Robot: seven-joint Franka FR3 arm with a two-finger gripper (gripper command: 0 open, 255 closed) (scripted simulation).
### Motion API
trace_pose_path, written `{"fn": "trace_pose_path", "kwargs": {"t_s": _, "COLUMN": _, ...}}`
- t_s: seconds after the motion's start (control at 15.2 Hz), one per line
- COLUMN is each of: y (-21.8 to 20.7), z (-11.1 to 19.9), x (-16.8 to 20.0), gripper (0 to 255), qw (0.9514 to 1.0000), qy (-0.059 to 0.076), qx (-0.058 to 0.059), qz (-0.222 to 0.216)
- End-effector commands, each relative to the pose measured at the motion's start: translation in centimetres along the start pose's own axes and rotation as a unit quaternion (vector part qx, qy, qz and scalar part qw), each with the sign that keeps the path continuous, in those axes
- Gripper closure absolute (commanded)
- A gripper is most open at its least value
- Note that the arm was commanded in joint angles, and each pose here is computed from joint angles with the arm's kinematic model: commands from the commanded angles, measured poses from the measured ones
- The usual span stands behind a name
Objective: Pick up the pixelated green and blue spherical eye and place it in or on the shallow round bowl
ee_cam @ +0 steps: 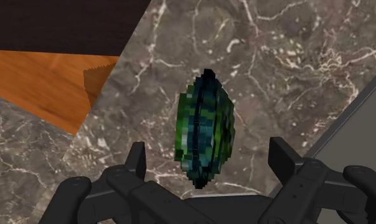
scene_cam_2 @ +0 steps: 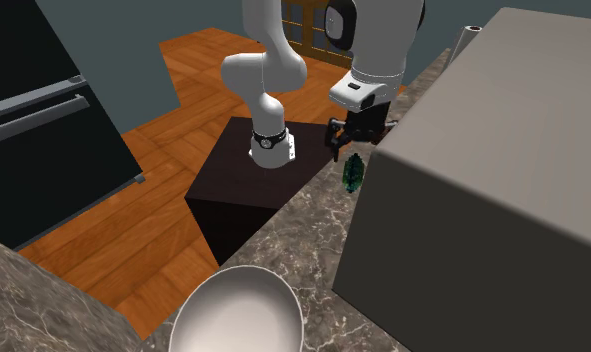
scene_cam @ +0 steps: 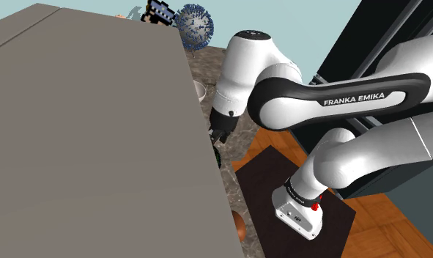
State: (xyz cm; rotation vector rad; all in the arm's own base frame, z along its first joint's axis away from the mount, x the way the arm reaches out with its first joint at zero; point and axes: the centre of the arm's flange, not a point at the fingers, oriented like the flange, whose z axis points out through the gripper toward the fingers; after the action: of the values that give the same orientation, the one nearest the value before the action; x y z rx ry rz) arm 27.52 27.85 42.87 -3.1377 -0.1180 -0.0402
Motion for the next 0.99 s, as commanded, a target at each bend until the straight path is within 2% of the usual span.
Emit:
{"fn": "trace_pose_path", "kwargs": {"t_s": 0.0, "y": -0.02, "z": 1.06, "x": -0.1, "gripper": 0, "qw": 1.0, "qy": 0.0, "qx": 0.0, "qz": 0.0}}
{"fn": "trace_pose_path", "kwargs": {"t_s": 0.13, "y": -0.02, "z": 1.89, "x": -0.1, "gripper": 0, "qw": 1.0, "qy": 0.0, "qx": 0.0, "qz": 0.0}}
{"fn": "trace_pose_path", "kwargs": {"t_s": 0.59, "y": -0.01, "z": 1.89, "x": -0.1, "gripper": 0, "qw": 1.0, "qy": 0.0, "qx": 0.0, "qz": 0.0}}
{"fn": "trace_pose_path", "kwargs": {"t_s": 0.66, "y": -0.01, "z": 1.89, "x": -0.1, "gripper": 255, "qw": 1.0, "qy": 0.0, "qx": 0.0, "qz": 0.0}}
{"fn": "trace_pose_path", "kwargs": {"t_s": 0.92, "y": -0.01, "z": 1.89, "x": -0.1, "gripper": 255, "qw": 1.0, "qy": 0.0, "qx": 0.0, "qz": 0.0}}
